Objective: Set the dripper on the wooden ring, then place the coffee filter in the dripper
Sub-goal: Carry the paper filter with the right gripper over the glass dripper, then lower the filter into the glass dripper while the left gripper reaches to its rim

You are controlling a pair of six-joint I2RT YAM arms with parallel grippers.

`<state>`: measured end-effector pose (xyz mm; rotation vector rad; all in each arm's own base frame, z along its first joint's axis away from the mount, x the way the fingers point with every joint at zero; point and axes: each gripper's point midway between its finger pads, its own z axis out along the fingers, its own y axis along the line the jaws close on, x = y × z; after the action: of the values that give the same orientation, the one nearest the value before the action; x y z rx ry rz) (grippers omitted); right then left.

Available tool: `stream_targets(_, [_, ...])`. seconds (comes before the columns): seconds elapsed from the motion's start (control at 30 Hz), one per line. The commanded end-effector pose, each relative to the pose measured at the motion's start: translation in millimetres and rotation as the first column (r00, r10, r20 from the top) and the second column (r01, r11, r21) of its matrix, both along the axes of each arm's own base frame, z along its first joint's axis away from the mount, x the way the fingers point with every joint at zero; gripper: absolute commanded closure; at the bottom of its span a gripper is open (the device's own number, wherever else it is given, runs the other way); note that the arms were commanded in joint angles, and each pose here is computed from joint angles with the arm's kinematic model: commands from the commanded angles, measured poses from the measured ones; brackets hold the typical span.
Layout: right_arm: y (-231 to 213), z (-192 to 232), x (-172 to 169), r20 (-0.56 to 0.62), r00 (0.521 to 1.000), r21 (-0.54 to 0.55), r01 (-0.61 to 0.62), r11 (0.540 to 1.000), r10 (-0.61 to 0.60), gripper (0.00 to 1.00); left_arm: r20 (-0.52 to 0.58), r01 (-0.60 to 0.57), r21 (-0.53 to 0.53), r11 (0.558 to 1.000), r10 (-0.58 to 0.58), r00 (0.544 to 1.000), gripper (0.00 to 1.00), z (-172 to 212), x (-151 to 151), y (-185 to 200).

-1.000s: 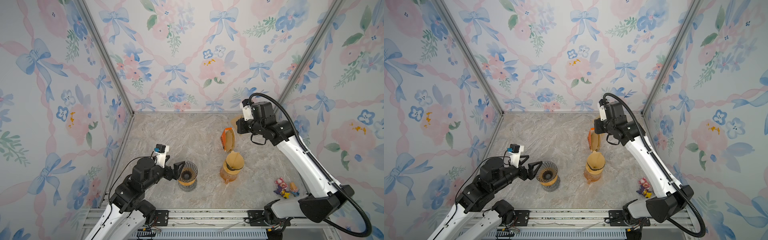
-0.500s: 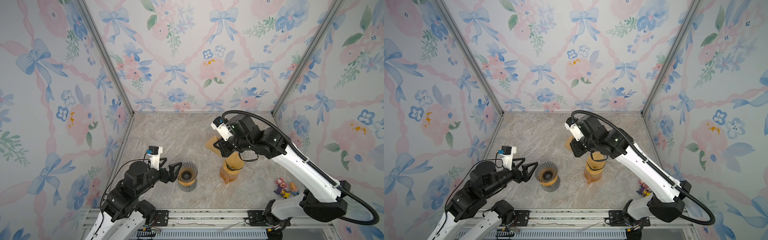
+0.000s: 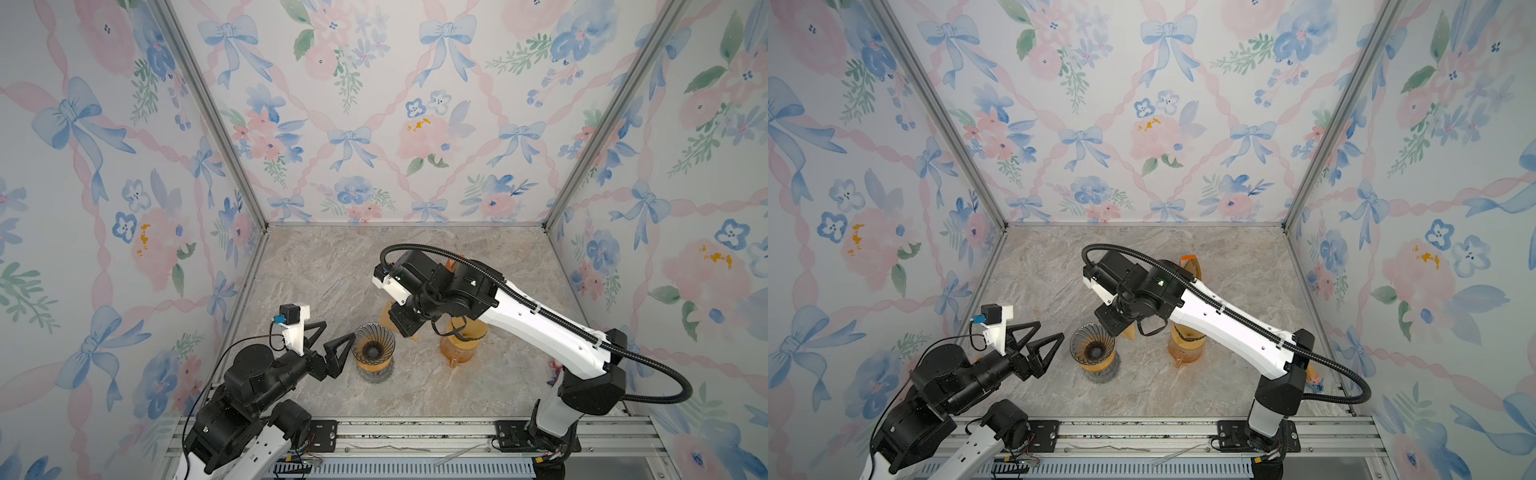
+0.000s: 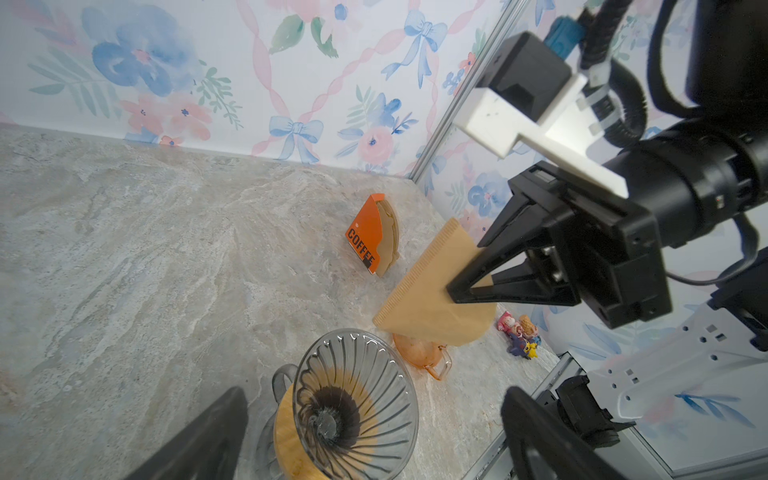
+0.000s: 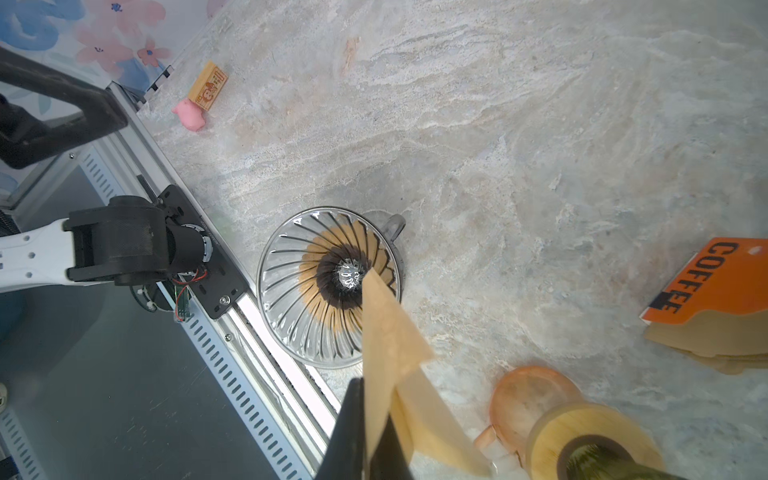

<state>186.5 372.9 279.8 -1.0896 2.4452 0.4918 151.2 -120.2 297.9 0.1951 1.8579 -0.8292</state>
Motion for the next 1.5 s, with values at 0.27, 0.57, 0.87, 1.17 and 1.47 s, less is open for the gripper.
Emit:
stream_targets(0.27, [18.9,-20.4,-16.7,-0.014,0.999,-0.113,-0.046,0.993,0.045,0.91,-0.048,-0.015,0.009,1.000,0.015,0.999,0.03,-22.6,3.5,-0.1])
stream_targets(0.57, [27.7,-34.6,-17.6,-0.029,0.998,-0.124,-0.053,0.991,0.050,0.85,-0.054,0.010,0.016,1.000,-0.009,0.999,0.03,-24.2,2.5,-4.1])
stream_targets(0.87, [33.1,-26.6,-20.3,-0.026,0.998,-0.057,-0.053,0.997,0.052,0.77,-0.046,-0.022,0.003,1.000,0.022,0.999,0.06,-22.8,3.1,1.3])
stream_targets(1.17, [7.7,1.2,-23.8,0.028,1.000,0.088,0.002,0.996,-0.005,0.63,-0.249,-0.051,0.048,0.998,0.061,0.966,0.15,-55.1,14.9,-4.8])
stream_targets(1.47, [-27.8,-1.8,-11.9,0.000,0.970,0.264,0.235,0.935,-0.244,0.45,-0.324,-0.047,0.183,0.982,0.105,0.940,0.16,-53.0,26.1,-4.0])
